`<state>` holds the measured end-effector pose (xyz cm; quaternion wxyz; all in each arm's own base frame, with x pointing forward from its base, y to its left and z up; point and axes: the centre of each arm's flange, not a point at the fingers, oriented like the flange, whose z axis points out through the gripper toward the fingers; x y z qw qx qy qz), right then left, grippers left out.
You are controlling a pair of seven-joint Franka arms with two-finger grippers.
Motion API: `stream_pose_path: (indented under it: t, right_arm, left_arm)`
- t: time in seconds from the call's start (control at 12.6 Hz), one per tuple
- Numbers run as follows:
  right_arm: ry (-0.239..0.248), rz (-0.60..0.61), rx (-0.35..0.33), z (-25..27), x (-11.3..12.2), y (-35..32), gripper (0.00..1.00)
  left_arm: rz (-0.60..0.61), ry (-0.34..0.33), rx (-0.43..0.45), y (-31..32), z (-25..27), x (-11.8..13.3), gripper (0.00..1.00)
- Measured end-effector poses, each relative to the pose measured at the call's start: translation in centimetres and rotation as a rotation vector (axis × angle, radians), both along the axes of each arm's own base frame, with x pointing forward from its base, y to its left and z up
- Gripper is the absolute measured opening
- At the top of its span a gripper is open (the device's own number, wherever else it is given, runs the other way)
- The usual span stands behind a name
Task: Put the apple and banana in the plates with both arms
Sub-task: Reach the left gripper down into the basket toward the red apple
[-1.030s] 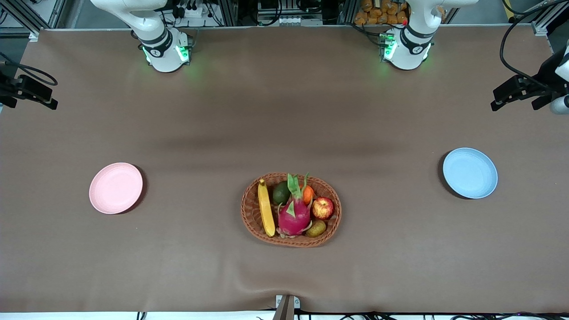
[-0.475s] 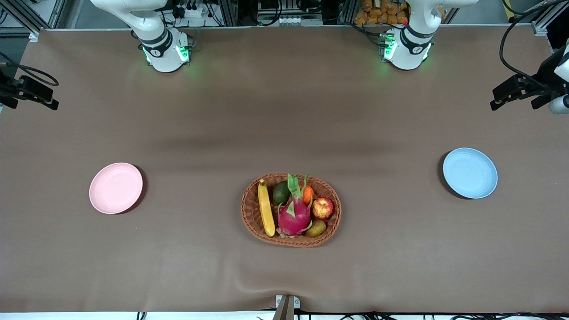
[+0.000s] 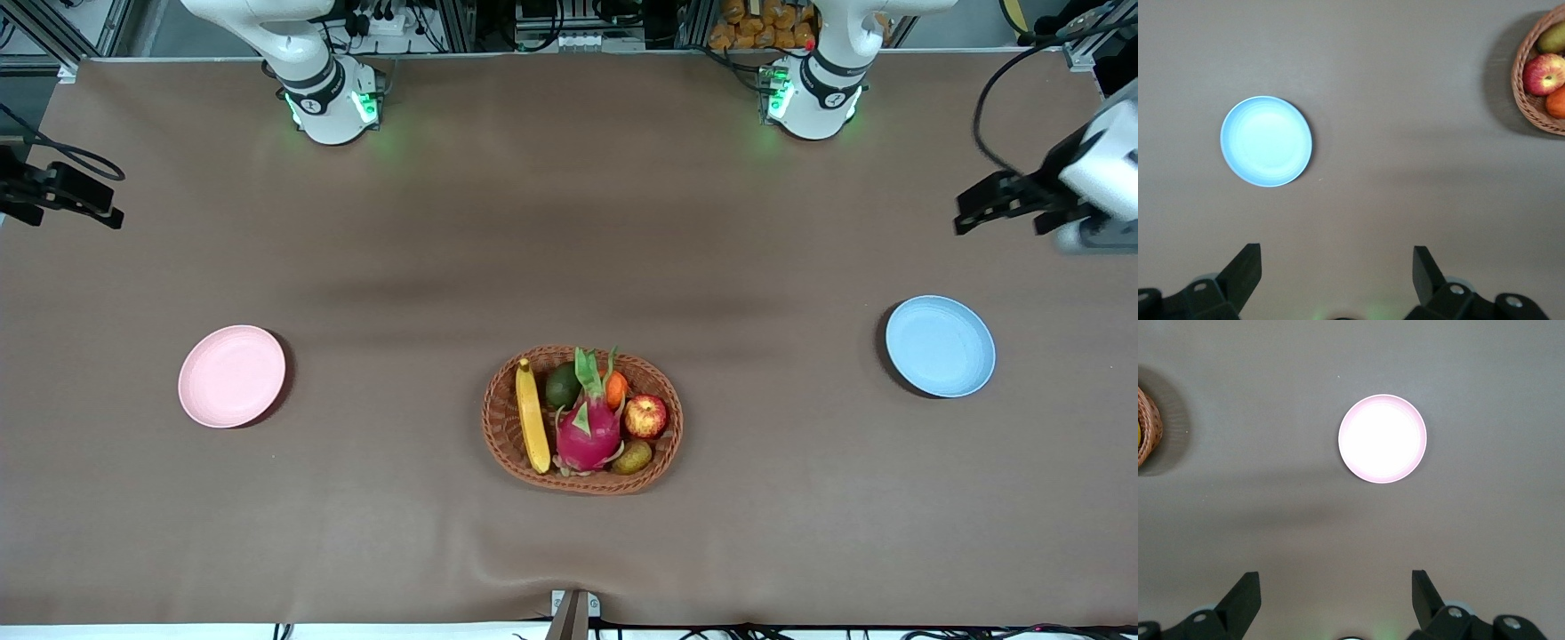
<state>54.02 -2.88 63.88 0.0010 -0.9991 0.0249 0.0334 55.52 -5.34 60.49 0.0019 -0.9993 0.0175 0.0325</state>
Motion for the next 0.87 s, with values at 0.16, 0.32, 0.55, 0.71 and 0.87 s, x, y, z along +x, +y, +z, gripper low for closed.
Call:
stream_pose_path:
  t: [0.16, 0.32, 0.55, 0.71, 0.87]
  right_arm:
    - [0.005, 0.001, 0.0, -0.4, 0.0, 0.0, 1.0]
    - [0.008, 0.003, 0.0, -0.7, 0.1, 0.1, 1.0]
    - [0.008, 0.005, 0.001, -1.5, 0.3, 0.2, 1.0]
    - [0.009, 0.006, 0.001, -1.7, 0.3, 0.2, 1.0]
    - [0.006, 0.007, 0.001, -2.0, 0.4, 0.3, 1.0]
  left_arm:
    - [-0.03, 0.024, 0.003, -1.9, -1.9, 1.7, 1.0]
    - [-0.058, 0.023, 0.001, -3.4, -3.7, 3.2, 1.0]
    - [-0.114, -0.006, -0.014, -6.9, -6.4, 4.9, 1.0]
    - [-0.155, -0.017, -0.028, -9.6, -8.8, 5.9, 1.0]
    - [-0.188, -0.032, -0.042, -12.4, -11.2, 6.6, 1.0]
